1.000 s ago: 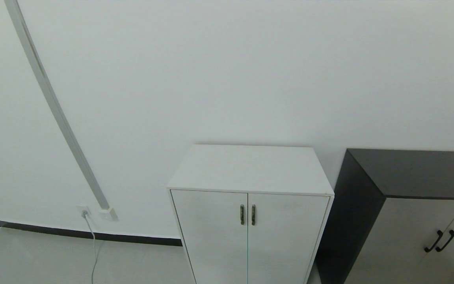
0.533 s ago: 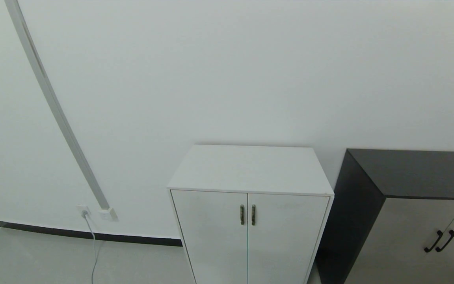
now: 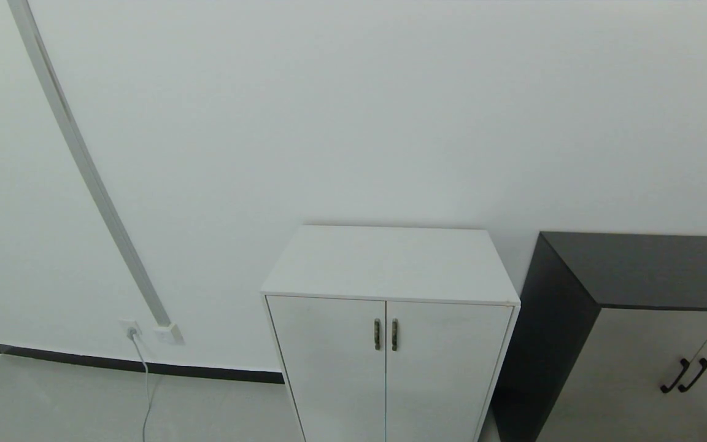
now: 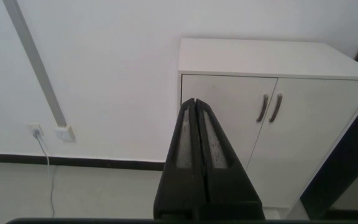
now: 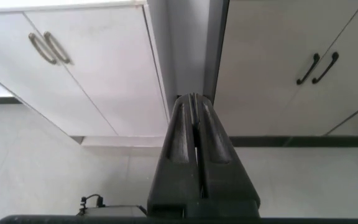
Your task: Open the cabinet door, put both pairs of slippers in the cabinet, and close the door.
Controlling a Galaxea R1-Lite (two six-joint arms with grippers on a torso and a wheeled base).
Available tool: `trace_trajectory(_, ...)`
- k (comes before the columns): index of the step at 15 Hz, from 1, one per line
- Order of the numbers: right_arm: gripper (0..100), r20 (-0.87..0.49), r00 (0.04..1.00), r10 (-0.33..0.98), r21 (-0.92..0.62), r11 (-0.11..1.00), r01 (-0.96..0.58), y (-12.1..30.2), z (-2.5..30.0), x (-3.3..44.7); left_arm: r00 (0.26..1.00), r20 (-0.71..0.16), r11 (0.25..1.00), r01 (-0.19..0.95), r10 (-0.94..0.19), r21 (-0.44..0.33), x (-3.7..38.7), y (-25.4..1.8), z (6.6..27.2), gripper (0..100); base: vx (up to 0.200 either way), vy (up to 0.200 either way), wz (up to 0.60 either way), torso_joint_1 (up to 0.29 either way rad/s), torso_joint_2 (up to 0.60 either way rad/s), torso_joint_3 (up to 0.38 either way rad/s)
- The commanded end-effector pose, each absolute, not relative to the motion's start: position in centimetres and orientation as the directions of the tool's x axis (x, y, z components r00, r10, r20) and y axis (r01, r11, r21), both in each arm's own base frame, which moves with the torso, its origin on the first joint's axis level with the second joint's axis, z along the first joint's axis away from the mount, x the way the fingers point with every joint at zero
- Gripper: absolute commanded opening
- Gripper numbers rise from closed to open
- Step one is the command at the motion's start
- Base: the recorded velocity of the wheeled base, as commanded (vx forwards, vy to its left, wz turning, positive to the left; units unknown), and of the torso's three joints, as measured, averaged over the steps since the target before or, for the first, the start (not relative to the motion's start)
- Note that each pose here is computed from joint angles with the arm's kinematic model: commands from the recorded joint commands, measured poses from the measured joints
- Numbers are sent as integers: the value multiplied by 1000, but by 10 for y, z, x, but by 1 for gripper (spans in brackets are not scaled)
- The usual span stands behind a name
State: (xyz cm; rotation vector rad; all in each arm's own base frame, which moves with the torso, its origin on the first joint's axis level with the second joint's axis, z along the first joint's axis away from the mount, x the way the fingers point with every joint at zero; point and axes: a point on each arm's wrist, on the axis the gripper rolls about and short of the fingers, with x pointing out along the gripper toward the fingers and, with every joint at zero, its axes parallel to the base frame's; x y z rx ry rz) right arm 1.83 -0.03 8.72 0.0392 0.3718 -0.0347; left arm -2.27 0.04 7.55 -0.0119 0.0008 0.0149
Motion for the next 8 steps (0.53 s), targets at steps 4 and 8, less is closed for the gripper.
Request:
trace_trajectory(4, 0, -263, 965, -18, 26, 999, 26, 1, 83, 1, 1000, -2, 1000, -15, 15, -12, -23, 0, 76, 0, 0, 0, 0, 0, 0, 0)
trace_trajectory(8, 0, -231, 973, -21, 9, 1000, 24, 1, 84, -2, 1000, 0, 1000, -15, 15, -12, -23, 0, 75, 0, 0, 0, 0, 0, 0, 0)
